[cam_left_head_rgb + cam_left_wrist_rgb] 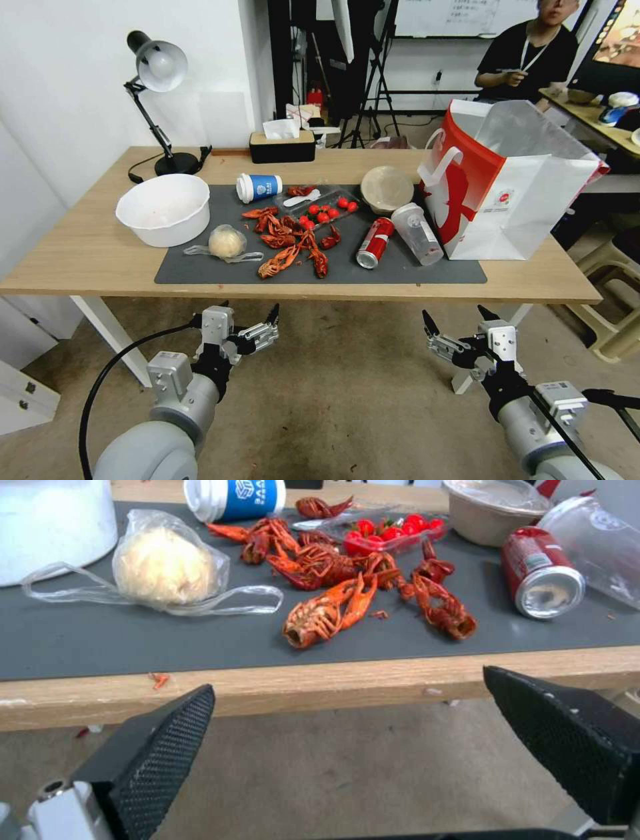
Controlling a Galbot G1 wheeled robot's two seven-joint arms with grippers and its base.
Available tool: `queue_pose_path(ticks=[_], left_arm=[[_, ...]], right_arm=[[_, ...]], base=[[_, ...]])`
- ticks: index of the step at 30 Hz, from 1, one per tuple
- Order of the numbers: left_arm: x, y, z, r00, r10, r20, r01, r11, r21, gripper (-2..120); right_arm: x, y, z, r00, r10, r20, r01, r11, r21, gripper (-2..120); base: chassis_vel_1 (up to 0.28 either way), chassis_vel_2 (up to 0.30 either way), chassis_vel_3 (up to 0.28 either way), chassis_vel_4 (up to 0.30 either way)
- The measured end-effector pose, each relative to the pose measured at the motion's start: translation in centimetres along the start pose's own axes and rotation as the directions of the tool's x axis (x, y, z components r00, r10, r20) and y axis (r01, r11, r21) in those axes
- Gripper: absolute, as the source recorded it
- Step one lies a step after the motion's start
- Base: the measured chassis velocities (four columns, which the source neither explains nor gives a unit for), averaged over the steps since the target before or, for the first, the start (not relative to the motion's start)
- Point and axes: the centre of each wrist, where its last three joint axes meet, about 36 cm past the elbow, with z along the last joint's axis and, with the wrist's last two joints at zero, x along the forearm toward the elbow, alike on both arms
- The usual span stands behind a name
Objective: Pick up the trash from the table and place it into the takeout bag.
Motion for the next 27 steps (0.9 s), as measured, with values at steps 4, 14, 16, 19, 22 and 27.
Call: queue_pose_path(ticks=[4,14,16,19,22,27], left_arm=[[0.0,0.0,0.0,1.000,-0.001,0.001,0.001,1.000,-0.002,100],[-0.1,0.0,0.2,1.000,-0.004,0.002,0.004,1.000,-0.001,100],[-0.2,0.0,0.3,1.000,-0.004,0.000,0.004,1.000,0.001,100],[-0.2,0.0,0.3,1.000,-0.004,0.001,0.004,1.000,0.001,100],[-0.2,0.1,0.3,1.000,-0.006,0.004,0.006,1.000,0.000,100],[-0.2,0.2,0.3,1.000,-0.012,0.006,0.012,1.000,-0.002,100]], right_arm=[[0.0,0.0,0.0,1.000,0.000,0.001,0.000,1.000,0.001,100],[0.0,0.0,0.0,1.000,-0.001,0.006,0.001,1.000,0.006,100],[0.0,-0.1,0.0,1.000,-0.003,0.008,0.003,1.000,0.009,100],[-0.1,-0.1,-0.1,1.000,-0.007,0.009,0.007,1.000,0.001,100],[-0.5,-0.2,-0.2,1.000,-0.016,0.015,0.016,1.000,-0.026,100],[-1.9,-0.7,-0.5,0.998,-0.029,0.054,0.031,0.999,-0.039,100]], base=[[0.000,0.000,0.000,0.000],[0.000,0.000,0.000,0.000],[0.000,0.000,0.000,0.000],[0.000,0.000,0.000,0.000],[0.000,0.000,0.000,0.000],[0.000,0.000,0.000,0.000]])
